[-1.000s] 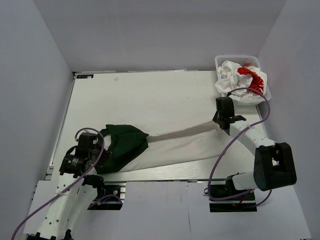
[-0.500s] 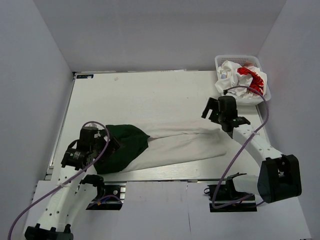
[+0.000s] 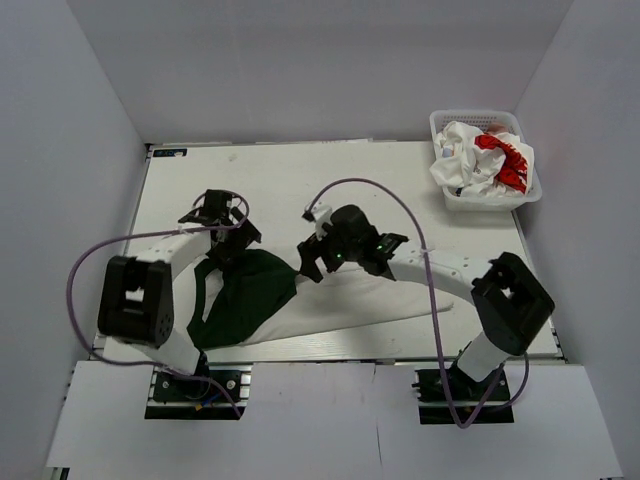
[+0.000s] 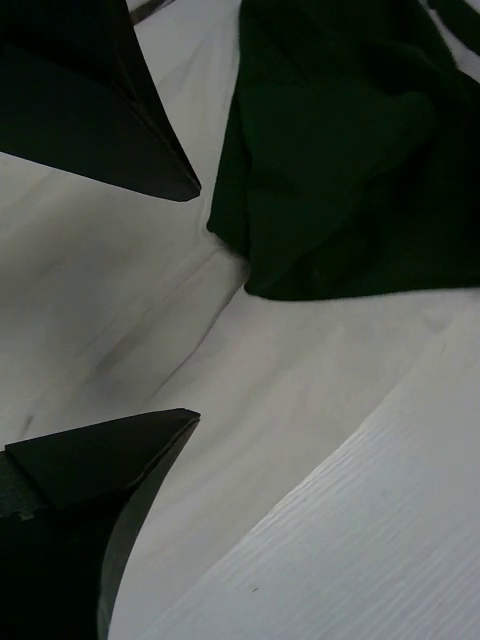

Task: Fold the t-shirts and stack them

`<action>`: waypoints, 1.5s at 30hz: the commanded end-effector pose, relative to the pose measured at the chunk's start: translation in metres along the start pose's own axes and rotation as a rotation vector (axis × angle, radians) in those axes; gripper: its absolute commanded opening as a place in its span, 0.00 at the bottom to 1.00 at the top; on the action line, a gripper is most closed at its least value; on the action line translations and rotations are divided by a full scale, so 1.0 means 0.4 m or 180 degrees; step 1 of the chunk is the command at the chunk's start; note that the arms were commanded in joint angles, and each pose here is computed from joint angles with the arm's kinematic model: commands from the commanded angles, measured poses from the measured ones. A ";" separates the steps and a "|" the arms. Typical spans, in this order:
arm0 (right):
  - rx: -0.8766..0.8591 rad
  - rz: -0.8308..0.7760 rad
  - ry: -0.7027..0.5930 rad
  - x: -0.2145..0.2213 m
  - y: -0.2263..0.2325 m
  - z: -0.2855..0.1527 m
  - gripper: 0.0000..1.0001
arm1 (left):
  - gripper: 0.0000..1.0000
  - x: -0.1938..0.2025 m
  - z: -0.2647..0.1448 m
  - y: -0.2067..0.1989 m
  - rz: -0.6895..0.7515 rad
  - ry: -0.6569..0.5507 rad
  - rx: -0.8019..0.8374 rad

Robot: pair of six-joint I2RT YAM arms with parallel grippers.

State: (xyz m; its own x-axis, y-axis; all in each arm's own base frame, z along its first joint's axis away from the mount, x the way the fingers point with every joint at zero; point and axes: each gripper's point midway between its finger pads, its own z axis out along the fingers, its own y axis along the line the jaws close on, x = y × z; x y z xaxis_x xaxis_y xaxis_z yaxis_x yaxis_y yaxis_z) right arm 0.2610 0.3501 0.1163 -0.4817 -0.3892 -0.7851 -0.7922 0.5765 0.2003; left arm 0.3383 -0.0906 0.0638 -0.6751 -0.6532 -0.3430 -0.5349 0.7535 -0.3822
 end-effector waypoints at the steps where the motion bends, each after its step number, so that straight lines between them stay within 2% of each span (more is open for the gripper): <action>1: -0.0309 -0.0915 -0.0436 -0.096 0.091 0.044 0.90 | 1.00 0.014 0.046 0.021 0.0034 0.0129 -0.0178; 4: -0.0534 -0.1319 -0.0452 -0.107 0.165 0.101 0.90 | 1.00 0.019 0.063 0.042 0.0038 0.0102 -0.0260; 5: -0.0574 -0.1347 -0.0308 -0.069 0.167 0.143 0.90 | 1.00 0.015 0.064 0.046 0.0040 0.0069 -0.0288; 6: -0.0641 -0.1447 -0.0420 -0.110 0.207 0.151 0.90 | 1.00 0.014 0.062 0.061 0.0044 0.0019 -0.0350; 8: -0.0764 -0.1594 -0.0334 -0.082 0.223 0.194 0.90 | 1.00 0.032 0.069 0.089 0.0021 0.0054 -0.0439; 9: -0.0820 -0.1708 -0.0488 -0.120 0.258 0.196 0.90 | 1.00 0.025 0.063 0.087 0.0021 0.0011 -0.0433; 12: -0.0909 -0.1806 -0.0563 -0.112 0.286 0.245 0.90 | 1.00 0.032 0.067 0.094 0.0022 0.0020 -0.0444; 13: -0.0902 -0.1800 -0.0491 -0.087 0.278 0.274 0.90 | 1.00 0.032 0.067 0.094 0.0022 0.0020 -0.0444; 18: -0.0684 -0.1865 -0.0679 -0.139 0.274 0.324 0.90 | 1.00 0.043 0.074 0.109 0.0054 0.0063 -0.0492; 22: -0.0684 -0.1877 -0.0602 -0.125 0.273 0.361 0.89 | 1.00 0.047 0.072 0.125 0.0030 0.0070 -0.0520; 23: -0.0680 -0.1872 -0.0581 -0.124 0.274 0.362 0.87 | 1.00 0.040 0.068 0.124 0.0031 0.0025 -0.0520; 25: -0.0692 -0.1866 -0.0518 -0.104 0.270 0.370 0.72 | 1.00 0.040 0.065 0.130 0.0033 0.0003 -0.0539; 26: -0.0698 -0.1857 -0.0492 -0.091 0.270 0.369 0.63 | 1.00 0.040 0.065 0.131 0.0033 0.0003 -0.0539; 27: -0.0715 -0.1863 -0.0525 -0.099 0.280 0.357 0.45 | 1.00 0.036 0.059 0.126 0.0030 -0.0020 -0.0514; 29: -0.0732 -0.1868 -0.0554 -0.083 0.283 0.333 0.32 | 1.00 0.033 0.059 0.129 0.0032 -0.0046 -0.0536; 30: -0.0747 -0.1876 -0.0621 -0.096 0.297 0.314 0.20 | 1.00 0.029 0.060 0.132 0.0034 -0.0071 -0.0558; 31: -0.0743 -0.1890 -0.0700 -0.116 0.304 0.289 0.17 | 1.00 0.033 0.058 0.136 0.0037 -0.0053 -0.0580; 32: -0.0744 -0.1886 -0.0636 -0.083 0.299 0.285 0.13 | 1.00 0.029 0.059 0.139 0.0039 -0.0078 -0.0602; 34: -0.0764 -0.1855 -0.0688 -0.094 0.310 0.247 0.00 | 1.00 0.029 0.057 0.148 0.0045 -0.0089 -0.0656; 41: -0.0915 -0.1550 -0.0752 -0.015 0.333 0.107 0.00 | 1.00 0.018 0.050 0.158 0.0052 -0.0167 -0.0723; 44: -0.0992 -0.1390 -0.0881 -0.021 0.349 0.054 0.00 | 1.00 0.008 0.044 0.146 0.0045 -0.0206 -0.0679; 45: -0.1007 -0.1344 -0.0750 0.032 0.341 0.052 0.00 | 1.00 0.008 0.044 0.146 0.0045 -0.0206 -0.0679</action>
State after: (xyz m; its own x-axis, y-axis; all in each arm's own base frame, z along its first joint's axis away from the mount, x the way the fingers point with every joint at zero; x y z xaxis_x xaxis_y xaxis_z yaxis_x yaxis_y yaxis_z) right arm 0.1672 0.4405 0.1002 0.0024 -0.4384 -0.8988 -0.9875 0.1404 -0.0711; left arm 0.3289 -0.0643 0.0285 -0.6489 -0.6519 -0.3924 -0.6038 0.7550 -0.2557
